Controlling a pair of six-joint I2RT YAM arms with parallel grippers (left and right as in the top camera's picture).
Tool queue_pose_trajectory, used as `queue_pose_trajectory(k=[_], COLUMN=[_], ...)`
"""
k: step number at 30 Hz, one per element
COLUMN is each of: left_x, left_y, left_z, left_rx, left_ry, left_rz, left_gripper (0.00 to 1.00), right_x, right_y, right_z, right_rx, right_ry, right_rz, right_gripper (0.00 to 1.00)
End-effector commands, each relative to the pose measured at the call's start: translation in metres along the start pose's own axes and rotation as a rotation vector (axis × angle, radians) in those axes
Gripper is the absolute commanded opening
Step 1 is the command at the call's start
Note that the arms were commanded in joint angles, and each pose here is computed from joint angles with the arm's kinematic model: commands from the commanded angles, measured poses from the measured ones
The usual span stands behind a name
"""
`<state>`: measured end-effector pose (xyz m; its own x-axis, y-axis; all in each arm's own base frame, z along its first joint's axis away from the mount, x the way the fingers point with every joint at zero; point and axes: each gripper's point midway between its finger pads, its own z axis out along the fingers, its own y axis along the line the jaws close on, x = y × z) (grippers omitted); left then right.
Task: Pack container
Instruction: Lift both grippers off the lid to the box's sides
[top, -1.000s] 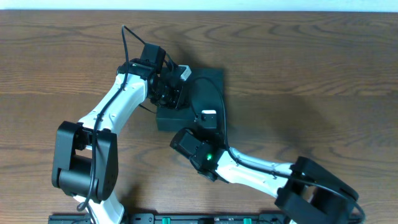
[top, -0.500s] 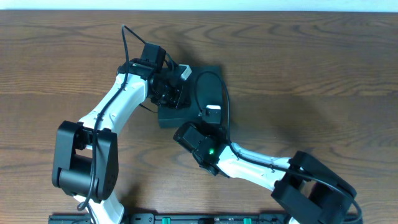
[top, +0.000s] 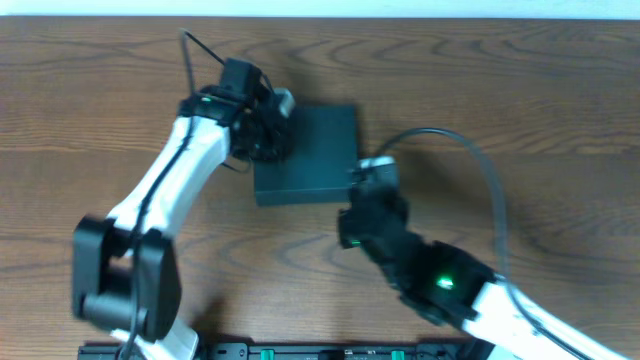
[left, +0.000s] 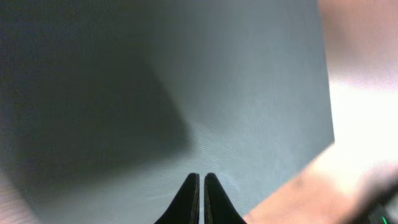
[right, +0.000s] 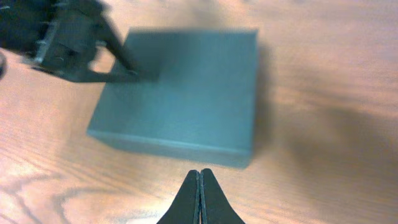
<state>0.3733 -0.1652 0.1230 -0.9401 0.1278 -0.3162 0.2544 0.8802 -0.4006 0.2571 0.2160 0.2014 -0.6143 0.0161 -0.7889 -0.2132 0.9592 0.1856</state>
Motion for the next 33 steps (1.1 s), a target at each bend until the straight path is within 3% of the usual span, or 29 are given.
queue_pose_trajectory(k=[1,4,8,16,23,33], left_x=[-0.041,-0.044,-0.033,-0.026,-0.042,-0.048], left_y=[0.045,0.078,0.118,0.133,0.112,0.084], left_z=[-0.067,-0.082,-0.061,0.023,0.053,0.064], left_rx=[-0.243,-0.301,-0.316,-0.199,-0.023,0.003], left_ry=[-0.254,-0.307,-0.252,-0.103,-0.097,-0.096], left_rz=[-0.215,-0.373,-0.581,-0.693,-0.675,-0.603], left_gripper=[0.06,0.06,0.06,0.06,0.06,0.06], right_x=[-0.014,-0.009,0.013,0.055,0.076,0.077], right_y=[-0.03,-0.053,-0.076,-0.076,-0.057,-0.055], right_z=[-0.004,0.008,0.043,0.12,0.142,0.141], right_rx=[0.056,0.083,0.078,-0.088,-0.217,-0.232], right_ry=[-0.017,0.049,0.206,0.406,0.481,0.491], right_rz=[-0.012,0.039,0.099,0.193,0.228,0.231], right_gripper=[0.01,0.02,0.02,0.02,0.02,0.02])
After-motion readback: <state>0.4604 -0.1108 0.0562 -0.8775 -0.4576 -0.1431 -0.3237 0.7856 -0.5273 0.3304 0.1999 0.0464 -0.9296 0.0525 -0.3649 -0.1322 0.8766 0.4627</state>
